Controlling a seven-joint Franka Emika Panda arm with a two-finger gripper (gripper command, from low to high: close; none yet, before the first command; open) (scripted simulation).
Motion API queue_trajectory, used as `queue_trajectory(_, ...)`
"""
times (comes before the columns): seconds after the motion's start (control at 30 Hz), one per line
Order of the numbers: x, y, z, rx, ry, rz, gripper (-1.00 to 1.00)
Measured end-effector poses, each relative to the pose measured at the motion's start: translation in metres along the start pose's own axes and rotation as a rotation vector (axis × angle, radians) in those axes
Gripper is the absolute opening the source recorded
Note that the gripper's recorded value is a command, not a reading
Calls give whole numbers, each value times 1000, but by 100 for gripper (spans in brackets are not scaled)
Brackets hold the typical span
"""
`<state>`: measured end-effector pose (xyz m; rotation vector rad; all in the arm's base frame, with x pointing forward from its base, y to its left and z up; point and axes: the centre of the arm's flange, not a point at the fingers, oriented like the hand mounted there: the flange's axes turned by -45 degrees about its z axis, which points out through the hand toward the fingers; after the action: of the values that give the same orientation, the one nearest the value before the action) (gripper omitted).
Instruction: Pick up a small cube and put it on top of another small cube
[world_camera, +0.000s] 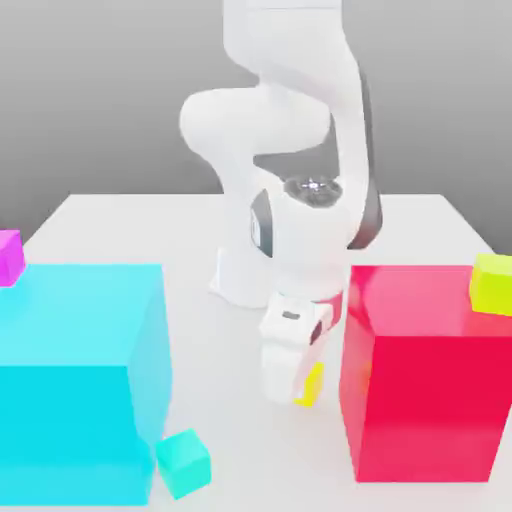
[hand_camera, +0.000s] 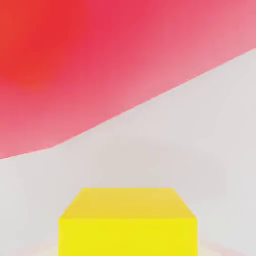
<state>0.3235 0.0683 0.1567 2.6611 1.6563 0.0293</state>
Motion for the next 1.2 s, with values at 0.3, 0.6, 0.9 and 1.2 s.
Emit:
queue_trajectory(0.3, -4, -2, -23, 6, -6, -3, -100)
queue_trajectory(0.6, -31, 16, -46, 35, -10, 127, -100)
queue_trajectory(0.9, 47, 90, -176, -63, 93, 225, -100)
queue_trajectory(1.2, 152, 42, -249, -4, 59, 307, -100)
